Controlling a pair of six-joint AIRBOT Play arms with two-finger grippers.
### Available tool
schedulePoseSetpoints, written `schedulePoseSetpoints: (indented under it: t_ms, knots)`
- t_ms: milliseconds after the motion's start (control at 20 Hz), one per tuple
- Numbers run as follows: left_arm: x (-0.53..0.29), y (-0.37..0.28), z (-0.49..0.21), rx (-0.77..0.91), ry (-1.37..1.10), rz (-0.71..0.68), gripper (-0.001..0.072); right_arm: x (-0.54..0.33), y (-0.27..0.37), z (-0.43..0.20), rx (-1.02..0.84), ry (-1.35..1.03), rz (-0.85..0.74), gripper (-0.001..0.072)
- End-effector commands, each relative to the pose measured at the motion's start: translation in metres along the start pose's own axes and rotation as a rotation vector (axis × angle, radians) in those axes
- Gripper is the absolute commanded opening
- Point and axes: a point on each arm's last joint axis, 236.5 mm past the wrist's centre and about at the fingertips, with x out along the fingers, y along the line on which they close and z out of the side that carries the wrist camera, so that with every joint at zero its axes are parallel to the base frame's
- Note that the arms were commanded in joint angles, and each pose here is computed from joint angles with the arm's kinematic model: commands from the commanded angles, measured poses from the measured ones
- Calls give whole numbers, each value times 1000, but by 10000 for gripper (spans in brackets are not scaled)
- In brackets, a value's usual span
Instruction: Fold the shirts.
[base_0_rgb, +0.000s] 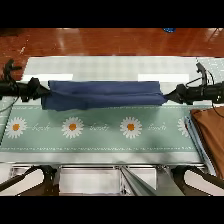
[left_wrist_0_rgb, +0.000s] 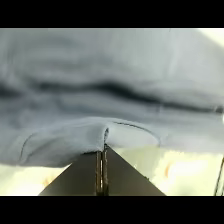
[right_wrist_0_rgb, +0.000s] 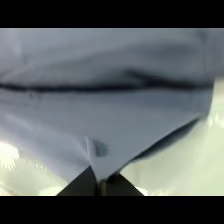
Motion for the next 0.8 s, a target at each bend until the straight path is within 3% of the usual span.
schedulePoseSetpoints:
  t_ms: [0, 300, 650, 700, 750]
  knots:
    - [11, -9, 43, 15, -19, -10, 20, 1, 0, 44, 6, -60, 4, 24]
    - [77, 10, 70, -44, 79, -6, 20, 40, -17, 92, 90, -82, 72, 24]
    - [123, 35, 74, -101, 108, 17, 21, 84, -43, 100, 164, -79, 57, 26]
    - [125, 35, 75, -100, 103, 19, 40, 89, -46, 101, 168, -85, 49, 137]
    - [125, 34, 75, -98, 101, 18, 200, 89, -49, 105, 177, -99, 42, 355]
